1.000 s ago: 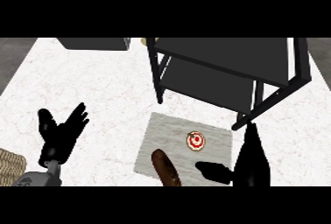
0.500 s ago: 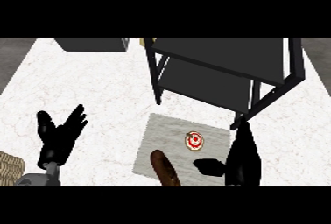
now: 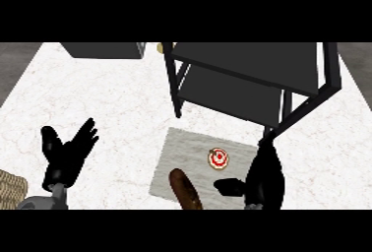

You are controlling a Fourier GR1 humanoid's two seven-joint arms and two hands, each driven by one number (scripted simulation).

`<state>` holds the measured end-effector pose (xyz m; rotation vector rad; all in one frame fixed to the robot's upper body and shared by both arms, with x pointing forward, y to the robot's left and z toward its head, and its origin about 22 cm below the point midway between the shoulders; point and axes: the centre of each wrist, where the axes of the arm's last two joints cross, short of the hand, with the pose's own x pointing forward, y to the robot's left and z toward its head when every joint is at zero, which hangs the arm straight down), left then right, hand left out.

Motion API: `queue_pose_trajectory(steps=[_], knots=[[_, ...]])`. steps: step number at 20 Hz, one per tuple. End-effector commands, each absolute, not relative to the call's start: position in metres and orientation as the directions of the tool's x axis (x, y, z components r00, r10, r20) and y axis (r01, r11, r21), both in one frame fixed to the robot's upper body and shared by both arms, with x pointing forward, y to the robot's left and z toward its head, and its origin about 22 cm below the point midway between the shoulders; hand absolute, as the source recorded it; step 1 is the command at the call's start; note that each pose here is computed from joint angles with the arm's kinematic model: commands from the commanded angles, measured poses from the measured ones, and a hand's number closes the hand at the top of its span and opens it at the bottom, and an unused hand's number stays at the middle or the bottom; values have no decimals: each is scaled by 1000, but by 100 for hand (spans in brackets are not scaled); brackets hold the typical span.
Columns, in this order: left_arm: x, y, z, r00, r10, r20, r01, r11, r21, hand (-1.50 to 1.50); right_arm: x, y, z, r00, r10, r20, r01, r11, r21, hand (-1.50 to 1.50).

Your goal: Pick the cupcake from the placemat and place it in the tiered shelf

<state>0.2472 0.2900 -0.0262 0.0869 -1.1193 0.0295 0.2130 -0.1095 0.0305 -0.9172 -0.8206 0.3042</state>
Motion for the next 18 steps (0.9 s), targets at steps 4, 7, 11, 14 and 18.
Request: queue_pose_trajectory(steps=[4,7,11,14,18], knots=[[250,298,-24,448,-7,894,-78,996,47,0,222,-114,6,857,367,362,120,540,-833,-150],[257,292,-22,426,-22,905,-85,994,65,0,234,-114,18,844,379,379,128,545,-829,-150],[252,288,-26,444,-11,896,-64,997,44,0,237,-108,8,834,368,410,167,540,-825,-150],[252,283,-25,426,-17,905,-63,997,48,0,238,-105,3,833,367,414,167,546,-821,-150],[245,287,-28,435,-8,900,-61,997,38,0,245,-104,-2,834,375,404,165,530,-832,-150]])
